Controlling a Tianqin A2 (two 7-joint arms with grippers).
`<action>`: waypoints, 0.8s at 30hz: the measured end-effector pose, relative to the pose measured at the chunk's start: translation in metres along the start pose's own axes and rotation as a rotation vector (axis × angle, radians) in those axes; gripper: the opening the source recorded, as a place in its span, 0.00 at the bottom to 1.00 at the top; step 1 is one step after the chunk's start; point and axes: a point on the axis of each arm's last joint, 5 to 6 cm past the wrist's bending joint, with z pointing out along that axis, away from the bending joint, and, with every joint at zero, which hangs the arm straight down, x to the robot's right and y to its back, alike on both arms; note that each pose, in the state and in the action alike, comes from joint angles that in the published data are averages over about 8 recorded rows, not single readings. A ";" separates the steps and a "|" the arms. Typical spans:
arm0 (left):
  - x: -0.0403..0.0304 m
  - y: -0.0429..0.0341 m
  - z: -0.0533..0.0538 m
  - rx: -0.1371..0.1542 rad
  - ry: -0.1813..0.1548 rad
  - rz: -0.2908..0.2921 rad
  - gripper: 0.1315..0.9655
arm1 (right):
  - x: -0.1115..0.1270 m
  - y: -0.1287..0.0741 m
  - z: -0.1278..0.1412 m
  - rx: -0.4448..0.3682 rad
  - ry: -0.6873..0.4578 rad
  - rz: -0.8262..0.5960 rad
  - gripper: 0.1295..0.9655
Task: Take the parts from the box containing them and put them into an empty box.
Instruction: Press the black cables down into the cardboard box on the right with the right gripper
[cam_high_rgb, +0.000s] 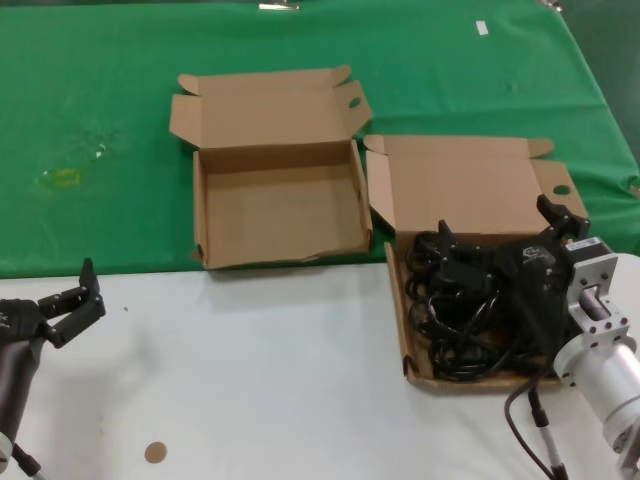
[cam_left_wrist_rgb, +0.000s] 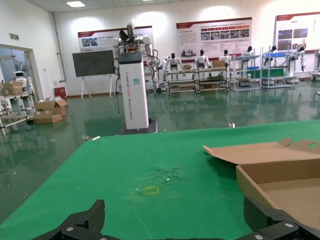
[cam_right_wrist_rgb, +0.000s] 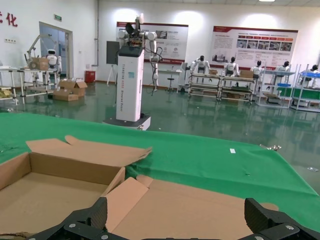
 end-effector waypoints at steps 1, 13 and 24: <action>0.0000 0.0000 0.000 0.000 0.000 0.000 1.00 | 0.000 0.000 0.000 0.000 0.000 0.000 1.00; 0.0000 0.0000 0.000 0.000 0.000 0.000 0.95 | 0.000 0.000 0.000 0.000 0.000 0.000 1.00; 0.0000 0.0000 0.000 0.000 0.000 0.000 0.84 | 0.000 0.000 0.000 0.000 0.000 0.000 1.00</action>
